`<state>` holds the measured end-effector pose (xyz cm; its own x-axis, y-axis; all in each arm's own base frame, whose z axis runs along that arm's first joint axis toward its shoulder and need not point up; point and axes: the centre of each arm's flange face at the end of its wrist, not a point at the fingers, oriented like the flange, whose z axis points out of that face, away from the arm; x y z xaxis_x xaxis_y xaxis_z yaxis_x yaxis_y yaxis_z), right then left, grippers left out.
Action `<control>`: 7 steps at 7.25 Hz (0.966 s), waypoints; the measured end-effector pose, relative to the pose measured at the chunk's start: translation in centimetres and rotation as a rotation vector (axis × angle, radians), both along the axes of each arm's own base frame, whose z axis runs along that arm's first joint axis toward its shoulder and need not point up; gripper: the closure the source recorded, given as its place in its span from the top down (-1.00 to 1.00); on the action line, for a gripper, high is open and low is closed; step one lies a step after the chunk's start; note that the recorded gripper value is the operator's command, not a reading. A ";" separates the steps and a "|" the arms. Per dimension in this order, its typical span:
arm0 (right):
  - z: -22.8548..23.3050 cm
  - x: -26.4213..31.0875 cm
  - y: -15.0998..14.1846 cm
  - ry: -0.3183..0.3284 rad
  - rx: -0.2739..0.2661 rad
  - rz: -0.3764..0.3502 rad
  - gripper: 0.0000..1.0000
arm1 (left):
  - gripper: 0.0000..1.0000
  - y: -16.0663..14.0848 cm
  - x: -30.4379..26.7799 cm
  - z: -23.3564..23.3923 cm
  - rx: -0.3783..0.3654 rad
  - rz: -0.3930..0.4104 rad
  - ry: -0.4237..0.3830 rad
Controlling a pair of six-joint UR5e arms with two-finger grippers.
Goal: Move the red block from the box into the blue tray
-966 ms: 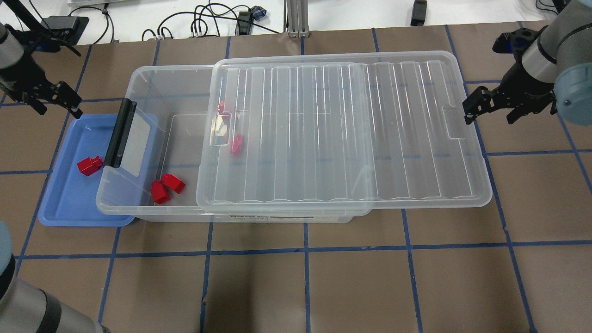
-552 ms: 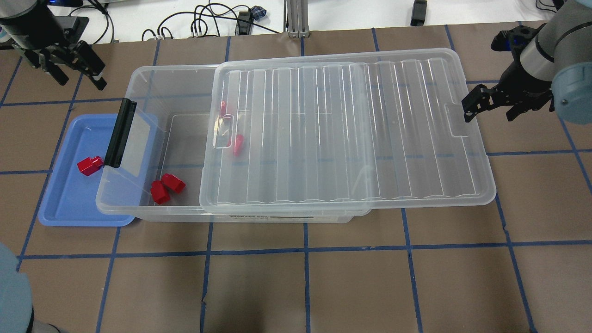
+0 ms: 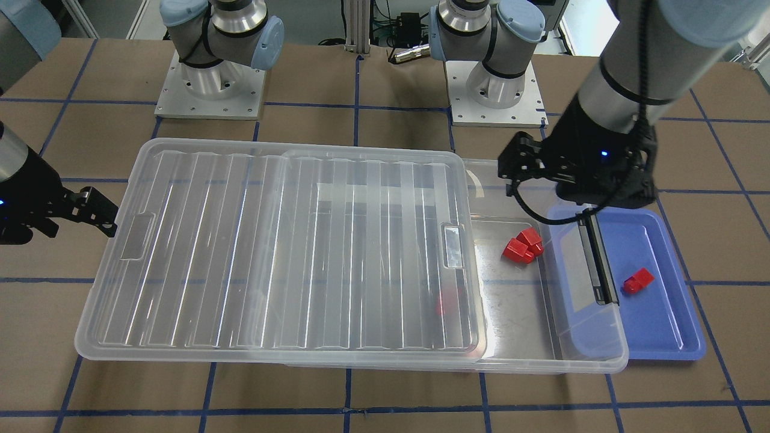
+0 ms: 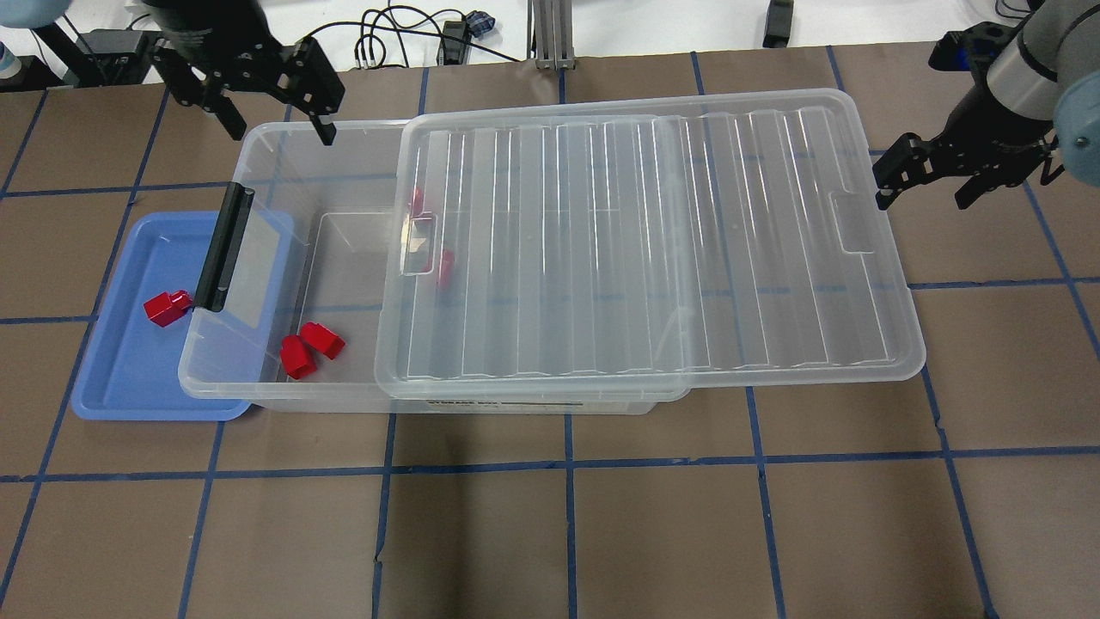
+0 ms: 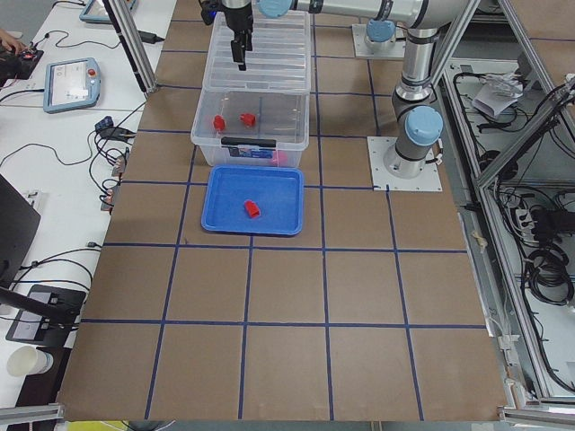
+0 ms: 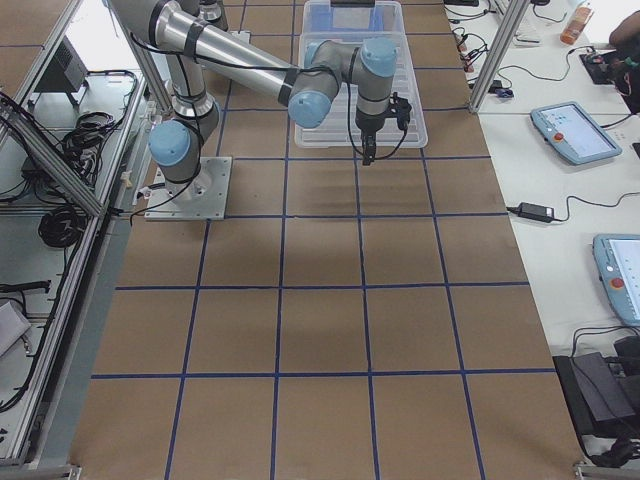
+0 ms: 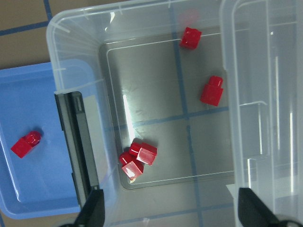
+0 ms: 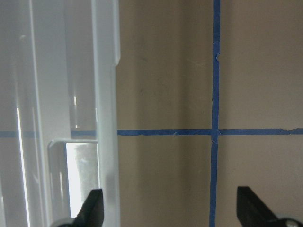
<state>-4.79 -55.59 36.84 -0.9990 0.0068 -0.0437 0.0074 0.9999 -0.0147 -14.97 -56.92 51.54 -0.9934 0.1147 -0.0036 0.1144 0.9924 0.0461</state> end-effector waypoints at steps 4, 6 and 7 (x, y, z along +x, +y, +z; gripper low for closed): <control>-1.8 -1.6 0.1 0.077 0.036 0.038 1.00 | 1.00 4.1 -2.8 3.6 -0.063 0.006 0.007; -1.5 -0.3 0.1 0.016 0.016 0.005 1.00 | 1.00 4.8 2.4 3.5 -0.059 0.039 0.001; -1.6 0.9 0.0 0.000 0.015 -0.006 1.00 | 1.00 5.5 3.4 1.9 -0.035 0.052 0.005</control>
<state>-3.89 -55.62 35.20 -0.9989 0.0130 -0.0440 0.0130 0.9999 0.0002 -11.53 -51.37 53.39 -0.9980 0.0626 -0.0017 0.0626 0.9980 0.0110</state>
